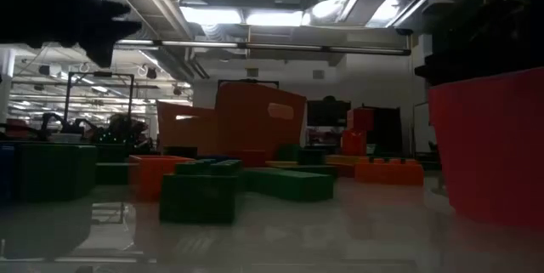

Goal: Sort blocks by size
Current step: Put the large green game piece into the orange bin

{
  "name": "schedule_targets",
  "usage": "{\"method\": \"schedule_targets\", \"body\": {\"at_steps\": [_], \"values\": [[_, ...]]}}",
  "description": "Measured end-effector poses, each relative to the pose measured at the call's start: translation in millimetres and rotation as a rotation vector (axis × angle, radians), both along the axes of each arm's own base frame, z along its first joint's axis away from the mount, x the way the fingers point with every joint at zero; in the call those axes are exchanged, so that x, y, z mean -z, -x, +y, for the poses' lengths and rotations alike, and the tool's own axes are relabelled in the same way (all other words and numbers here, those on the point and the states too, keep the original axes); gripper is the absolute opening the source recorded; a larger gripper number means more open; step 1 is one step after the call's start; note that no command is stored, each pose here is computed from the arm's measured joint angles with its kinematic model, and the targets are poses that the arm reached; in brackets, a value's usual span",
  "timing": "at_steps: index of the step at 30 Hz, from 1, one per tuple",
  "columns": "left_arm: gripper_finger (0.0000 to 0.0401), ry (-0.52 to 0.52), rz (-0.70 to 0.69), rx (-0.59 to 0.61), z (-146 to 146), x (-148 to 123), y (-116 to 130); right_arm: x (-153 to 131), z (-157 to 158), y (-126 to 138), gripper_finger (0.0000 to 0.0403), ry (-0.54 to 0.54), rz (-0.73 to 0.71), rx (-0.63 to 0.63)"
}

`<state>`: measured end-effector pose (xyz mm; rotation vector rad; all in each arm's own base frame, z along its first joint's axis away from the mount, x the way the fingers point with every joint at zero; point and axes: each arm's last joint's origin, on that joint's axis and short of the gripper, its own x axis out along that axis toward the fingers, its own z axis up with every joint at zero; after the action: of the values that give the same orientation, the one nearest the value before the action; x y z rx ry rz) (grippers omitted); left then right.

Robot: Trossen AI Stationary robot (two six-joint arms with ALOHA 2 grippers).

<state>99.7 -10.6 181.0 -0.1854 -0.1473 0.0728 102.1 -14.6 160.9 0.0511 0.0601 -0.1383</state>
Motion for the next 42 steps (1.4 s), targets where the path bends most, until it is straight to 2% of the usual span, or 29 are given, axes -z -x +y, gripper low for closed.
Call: {"method": "schedule_targets", "body": {"at_steps": [6, 14, 17, 20, 23, 26, 32, 36, 42], "values": [[0.0148, -0.004, -0.101, -0.012, 1, -10, 2, 0, 0, 0, 0.0214, 0.0, 0.0, 0.0], [0.0148, -0.023, -0.017, -0.002, -2, -27, -9, -1, 0, 0, 0.0214, 0.002, -0.013, 0.0], [0.0148, -0.057, 0.107, 0.014, -4, -43, -19, -4, 0, 0, 0.0214, 0.005, -0.038, 0.0], [0.0148, -0.085, 0.328, 0.02, -6, -52, -31, -6, 0, 0, 0.0214, 0.008, -0.059, 0.0], [0.0148, -0.059, 0.551, 0.017, -8, -55, -40, -8, 0, 0, 0.0214, 0.011, -0.08, 0.0], [0.0148, 0.017, 0.697, -0.007, -9, -51, -47, -9, 0, 0, 0.0214, 0.012, -0.087, 0.001], [0.0148, 0.262, 0.859, -0.063, -12, -32, -54, -8, 0, 0, 0.0214, 0.012, -0.085, 0.001], [0.0148, 0.363, 0.932, -0.079, -14, -23, -58, -8, 0, 0, 0.0214, 0.012, -0.085, -0.001], [0.0148, 0.28, 1.054, -0.042, -26, -4, -71, -8, 0, 0, 0.0214, 0.012, -0.084, -0.001]]}}
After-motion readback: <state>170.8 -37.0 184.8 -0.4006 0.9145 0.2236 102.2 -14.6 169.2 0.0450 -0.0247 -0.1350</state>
